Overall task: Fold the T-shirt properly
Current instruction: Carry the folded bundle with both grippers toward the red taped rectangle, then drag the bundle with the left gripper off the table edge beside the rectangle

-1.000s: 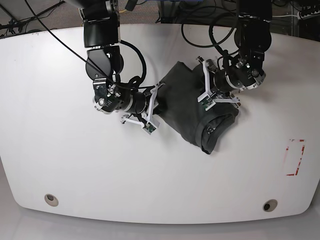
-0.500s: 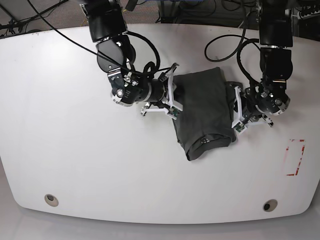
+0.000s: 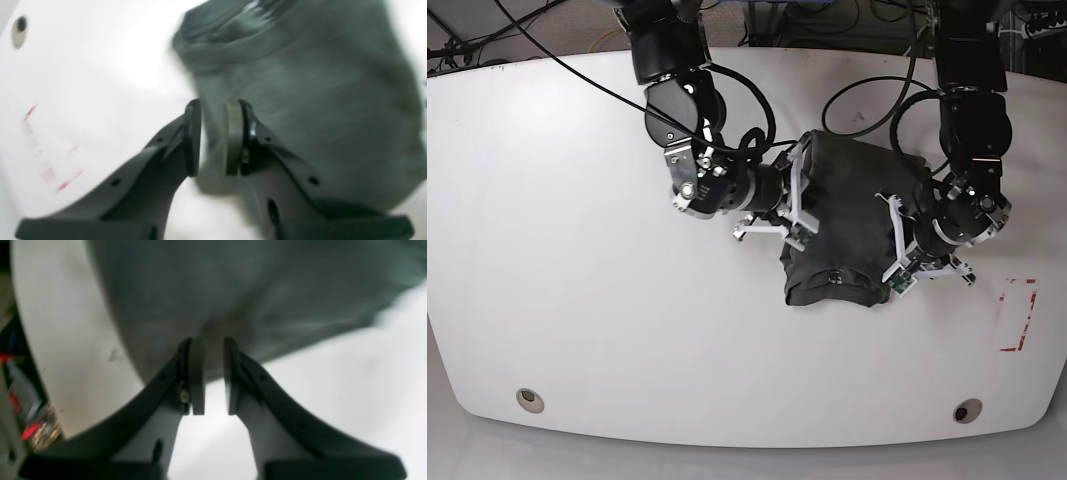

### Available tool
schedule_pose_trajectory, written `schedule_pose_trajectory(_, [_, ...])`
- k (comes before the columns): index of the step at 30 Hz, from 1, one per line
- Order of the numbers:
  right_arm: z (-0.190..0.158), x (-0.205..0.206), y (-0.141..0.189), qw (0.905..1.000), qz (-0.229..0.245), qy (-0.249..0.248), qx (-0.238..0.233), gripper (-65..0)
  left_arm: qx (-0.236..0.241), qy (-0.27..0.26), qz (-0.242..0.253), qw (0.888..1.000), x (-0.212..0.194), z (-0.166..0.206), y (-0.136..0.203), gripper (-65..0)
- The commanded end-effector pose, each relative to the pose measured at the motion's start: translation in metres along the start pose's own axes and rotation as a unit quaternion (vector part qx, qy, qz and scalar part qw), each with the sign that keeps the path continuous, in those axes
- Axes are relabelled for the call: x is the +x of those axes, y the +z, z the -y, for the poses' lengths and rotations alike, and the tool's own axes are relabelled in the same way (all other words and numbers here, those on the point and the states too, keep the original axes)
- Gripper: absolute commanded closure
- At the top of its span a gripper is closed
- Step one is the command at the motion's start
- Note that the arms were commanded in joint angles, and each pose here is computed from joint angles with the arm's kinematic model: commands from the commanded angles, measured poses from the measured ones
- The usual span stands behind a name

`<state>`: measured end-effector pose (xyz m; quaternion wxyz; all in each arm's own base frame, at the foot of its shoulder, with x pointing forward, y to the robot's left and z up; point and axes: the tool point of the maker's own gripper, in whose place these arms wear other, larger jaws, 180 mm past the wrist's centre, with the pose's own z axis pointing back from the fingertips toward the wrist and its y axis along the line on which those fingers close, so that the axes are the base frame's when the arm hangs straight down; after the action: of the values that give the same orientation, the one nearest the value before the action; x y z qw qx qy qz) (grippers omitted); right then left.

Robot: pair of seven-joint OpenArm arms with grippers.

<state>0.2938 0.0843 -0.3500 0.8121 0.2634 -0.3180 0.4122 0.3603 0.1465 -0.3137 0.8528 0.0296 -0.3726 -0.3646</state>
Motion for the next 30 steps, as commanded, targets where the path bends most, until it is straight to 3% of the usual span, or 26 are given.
schedule_pose_trajectory(1, [0.027, 0.016, 0.022, 0.9986, 0.038, -0.006, -0.035, -8.6, -0.005, 0.009, 0.042, 0.999, 0.028, 0.007, 0.001, -11.9])
schedule_pose_trajectory(4, [0.045, 0.016, 0.04, 0.9966, 0.053, -0.013, -0.062, -8.6, -0.011, 0.04, 0.049, 0.998, 0.032, 0.018, -0.004, -21.0])
schedule_pose_trajectory(6, [0.061, 0.008, 0.056, 0.9951, 0.058, -0.026, -0.076, -8.4, -0.007, 0.086, 0.053, 0.995, 0.031, 0.025, -0.008, -30.7])
schedule_pose_trajectory(9, [0.081, -0.003, 0.072, 0.9929, 0.062, -0.054, -0.086, -8.6, -0.007, 0.14, 0.076, 0.987, 0.04, 0.033, -0.017, -37.9])
schedule_pose_trajectory(15, [0.104, -0.021, 0.094, 0.9875, 0.072, -0.096, -0.102, -8.6, -0.047, 0.17, 0.026, 0.984, 0.007, 0.068, -0.041, -37.2])
schedule_pose_trajectory(19, [0.11, -0.026, 0.101, 0.9856, 0.074, -0.104, -0.111, -8.6, -0.054, 0.188, 0.014, 0.981, -0.017, 0.075, -0.051, -31.9])
schedule_pose_trajectory(25, [0.119, -0.034, 0.112, 0.9824, 0.074, -0.112, -0.129, -8.6, -0.033, 0.22, -0.03, 0.974, -0.075, 0.052, -0.056, -30.8])
schedule_pose_trajectory(30, [0.122, -0.034, 0.118, 0.9817, 0.075, -0.107, -0.138, -8.6, 0.017, 0.246, -0.054, 0.968, -0.113, 0.008, -0.041, -31.0])
